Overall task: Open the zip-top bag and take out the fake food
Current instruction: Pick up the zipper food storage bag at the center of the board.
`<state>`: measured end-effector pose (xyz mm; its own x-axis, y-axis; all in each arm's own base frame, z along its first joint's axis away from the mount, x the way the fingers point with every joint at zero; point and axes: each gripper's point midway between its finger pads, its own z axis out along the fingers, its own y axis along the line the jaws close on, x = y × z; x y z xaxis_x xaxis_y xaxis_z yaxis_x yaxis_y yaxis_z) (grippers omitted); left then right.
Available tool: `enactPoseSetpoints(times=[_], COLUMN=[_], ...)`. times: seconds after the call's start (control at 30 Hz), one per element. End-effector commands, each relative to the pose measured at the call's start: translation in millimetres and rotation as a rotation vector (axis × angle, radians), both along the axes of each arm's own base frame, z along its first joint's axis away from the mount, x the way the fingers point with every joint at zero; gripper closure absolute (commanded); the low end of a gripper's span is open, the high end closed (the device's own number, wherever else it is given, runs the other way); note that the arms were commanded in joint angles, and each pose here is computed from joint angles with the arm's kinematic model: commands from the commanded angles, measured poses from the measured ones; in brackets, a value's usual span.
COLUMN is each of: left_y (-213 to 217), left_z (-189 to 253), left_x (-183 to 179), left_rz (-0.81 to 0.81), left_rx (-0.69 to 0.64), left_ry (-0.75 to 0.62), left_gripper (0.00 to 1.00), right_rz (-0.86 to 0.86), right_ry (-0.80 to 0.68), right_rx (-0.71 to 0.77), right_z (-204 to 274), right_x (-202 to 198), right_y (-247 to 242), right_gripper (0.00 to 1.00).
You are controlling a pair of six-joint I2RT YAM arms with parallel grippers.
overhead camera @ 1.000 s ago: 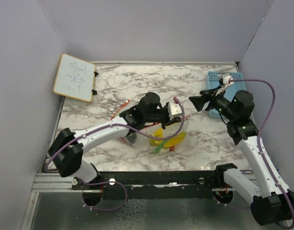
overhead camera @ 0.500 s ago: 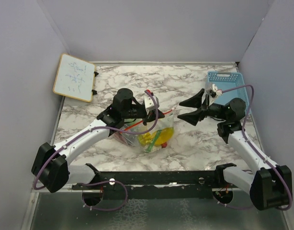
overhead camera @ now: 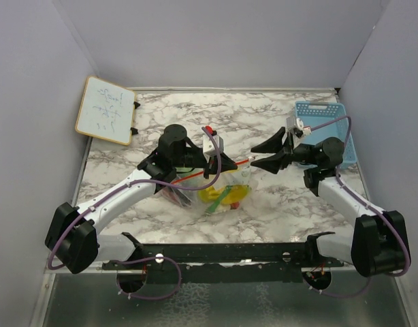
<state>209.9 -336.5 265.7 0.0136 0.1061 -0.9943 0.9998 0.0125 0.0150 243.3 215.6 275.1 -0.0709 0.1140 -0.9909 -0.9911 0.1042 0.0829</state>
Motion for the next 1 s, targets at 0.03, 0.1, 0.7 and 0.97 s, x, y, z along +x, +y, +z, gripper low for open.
enactPoseSetpoints(times=[0.03, 0.1, 0.7, 0.97], left_y=[-6.5, -6.9, -6.3, -6.9], left_z=[36.2, 36.6, 42.5, 57.3], left_x=[-7.5, -7.6, 4.6, 18.6], left_rz=[-0.068, -0.070, 0.006, 0.090], left_rx=[-0.096, -0.097, -0.120, -0.159], left_ry=[-0.062, -0.059, -0.081, -0.107], left_gripper=[1.00, 1.00, 0.92, 0.44], right_rz=[0.066, 0.076, 0.176, 0.102], right_ry=[-0.064, -0.058, -0.064, -0.011], right_rx=[0.006, 0.006, -0.014, -0.039], right_z=[6.8, 5.7, 2.6, 8.2], right_x=[-4.5, -3.0, -21.7, -20.1], right_y=[3.9, 6.1, 19.1, 16.3], right_gripper=[0.54, 0.56, 0.98, 0.98])
